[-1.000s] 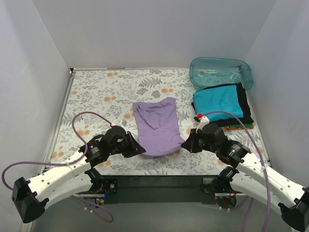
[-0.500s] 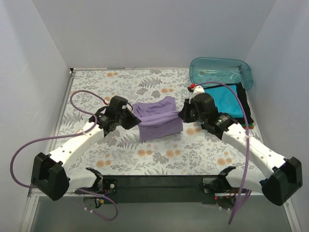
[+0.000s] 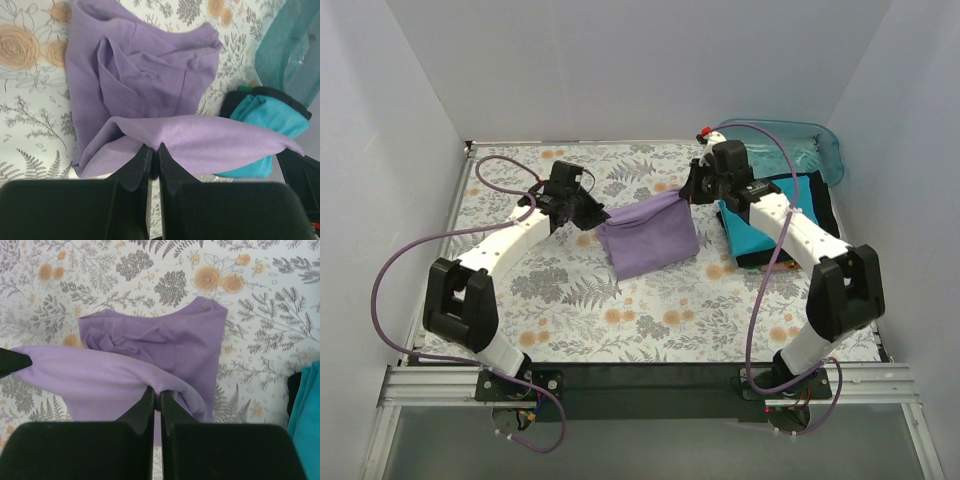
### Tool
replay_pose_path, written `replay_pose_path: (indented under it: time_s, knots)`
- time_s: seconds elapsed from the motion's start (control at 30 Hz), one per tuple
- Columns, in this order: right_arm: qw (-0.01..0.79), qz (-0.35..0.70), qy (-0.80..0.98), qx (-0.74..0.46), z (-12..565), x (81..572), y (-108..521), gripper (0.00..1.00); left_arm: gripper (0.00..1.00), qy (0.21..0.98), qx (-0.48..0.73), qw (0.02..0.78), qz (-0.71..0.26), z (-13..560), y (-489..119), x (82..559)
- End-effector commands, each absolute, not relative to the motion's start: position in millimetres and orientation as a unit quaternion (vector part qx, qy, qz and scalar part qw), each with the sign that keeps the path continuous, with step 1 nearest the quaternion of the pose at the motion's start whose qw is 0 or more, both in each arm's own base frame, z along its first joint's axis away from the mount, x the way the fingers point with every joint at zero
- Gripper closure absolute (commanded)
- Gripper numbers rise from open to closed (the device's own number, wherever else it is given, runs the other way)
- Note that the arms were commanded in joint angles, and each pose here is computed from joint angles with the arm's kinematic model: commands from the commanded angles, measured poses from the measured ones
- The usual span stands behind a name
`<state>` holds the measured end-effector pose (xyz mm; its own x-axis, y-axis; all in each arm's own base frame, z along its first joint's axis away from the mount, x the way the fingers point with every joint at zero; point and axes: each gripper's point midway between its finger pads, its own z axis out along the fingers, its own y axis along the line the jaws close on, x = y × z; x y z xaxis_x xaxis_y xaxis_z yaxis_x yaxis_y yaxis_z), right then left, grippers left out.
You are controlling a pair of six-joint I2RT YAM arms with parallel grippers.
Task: Fold and stack the t-shirts
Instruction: Fold the tshirt
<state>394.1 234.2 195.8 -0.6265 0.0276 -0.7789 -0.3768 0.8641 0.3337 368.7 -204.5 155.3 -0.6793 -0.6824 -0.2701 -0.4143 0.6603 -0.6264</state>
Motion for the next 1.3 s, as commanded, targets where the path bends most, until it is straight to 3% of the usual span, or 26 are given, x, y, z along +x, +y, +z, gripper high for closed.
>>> replay_pose_path:
  time_s: [0.0,0.27,0.3,0.33,0.37,0.4,0.43,0.47,0.57,0.7,1.0,1.27]
  knots:
    - [0.45,0.265,0.844,-0.122,215,433,246,0.99,1.0,0.871,-0.318,0.27,-0.261,160,-195,392]
    - [0.383,0.306,0.862,-0.126,153,480,266,0.99,1.0,0.882,-0.347,0.22,-0.23,103,-178,436]
    - [0.369,0.317,0.864,-0.131,142,484,271,0.99,0.96,0.883,-0.348,0.213,-0.231,100,-176,438]
    - [0.363,0.326,0.862,-0.137,138,485,274,0.93,0.7,0.882,-0.358,0.208,-0.224,94,-170,442]
    - [0.363,0.325,0.862,-0.139,135,489,275,0.59,0.59,0.88,-0.359,0.215,-0.226,96,-168,449]
    - [0.363,0.323,0.863,-0.141,132,495,275,0.39,0.49,0.88,-0.359,0.222,-0.216,92,-162,456]
    - [0.364,0.323,0.862,-0.143,132,496,275,0.12,0.04,0.879,-0.364,0.224,-0.214,92,-155,462]
    - [0.363,0.321,0.863,-0.144,132,497,273,0.02,0.02,0.88,-0.356,0.223,-0.222,96,-155,467]
    - [0.366,0.331,0.855,-0.162,145,485,275,0.02,0.02,0.882,-0.34,0.226,-0.236,115,-156,478]
    - [0.375,0.314,0.856,-0.167,157,455,259,0.02,0.02,0.883,-0.329,0.213,-0.256,113,-165,444]
    - [0.329,0.28,0.877,-0.21,102,413,245,0.02,0.02,0.896,-0.253,0.222,-0.289,130,-208,381]
    - [0.305,0.206,0.908,-0.201,59,425,232,0.02,0.02,0.888,-0.278,0.273,-0.245,136,-159,309]
